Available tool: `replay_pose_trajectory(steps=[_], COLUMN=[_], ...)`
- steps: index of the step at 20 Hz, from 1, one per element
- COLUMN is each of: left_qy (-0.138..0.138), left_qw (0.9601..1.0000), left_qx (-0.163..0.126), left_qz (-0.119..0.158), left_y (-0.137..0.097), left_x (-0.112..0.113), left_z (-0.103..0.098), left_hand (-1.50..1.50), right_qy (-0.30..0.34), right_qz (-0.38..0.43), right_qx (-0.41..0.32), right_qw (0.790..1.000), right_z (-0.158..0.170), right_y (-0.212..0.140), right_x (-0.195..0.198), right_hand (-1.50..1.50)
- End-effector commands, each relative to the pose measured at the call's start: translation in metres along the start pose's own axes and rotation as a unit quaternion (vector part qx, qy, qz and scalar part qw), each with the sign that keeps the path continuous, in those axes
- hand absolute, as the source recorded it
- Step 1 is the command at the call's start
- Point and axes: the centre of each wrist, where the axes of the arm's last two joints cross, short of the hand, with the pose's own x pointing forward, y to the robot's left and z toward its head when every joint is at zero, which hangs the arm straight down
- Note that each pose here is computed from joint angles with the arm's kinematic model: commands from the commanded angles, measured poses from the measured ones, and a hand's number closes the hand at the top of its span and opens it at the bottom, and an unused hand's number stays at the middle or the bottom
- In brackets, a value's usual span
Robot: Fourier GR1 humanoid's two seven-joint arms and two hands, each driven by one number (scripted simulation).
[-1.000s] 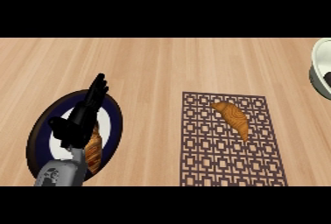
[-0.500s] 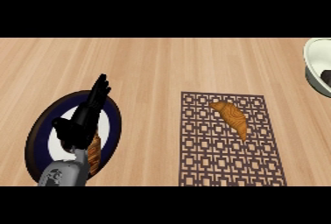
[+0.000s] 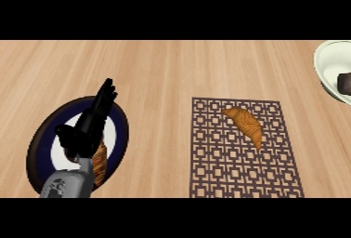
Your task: Pick the cupcake from the placemat and place it in the bowl
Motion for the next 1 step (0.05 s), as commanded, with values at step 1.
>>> replay_pose_trajectory(steps=[1], left_qy=[-0.002], left_qw=[1.0000], left_qx=[-0.002], left_qz=[-0.001], left_y=[-0.0058], left_x=[0.0044], left_z=[-0.0007], left_hand=[0.00], right_qy=[-0.025], right_qz=[-0.017], right_qx=[0.041], right_qw=[0.999], right_z=[0.0162], right_y=[-0.0021], right_x=[-0.0175], right_hand=[-1.50])
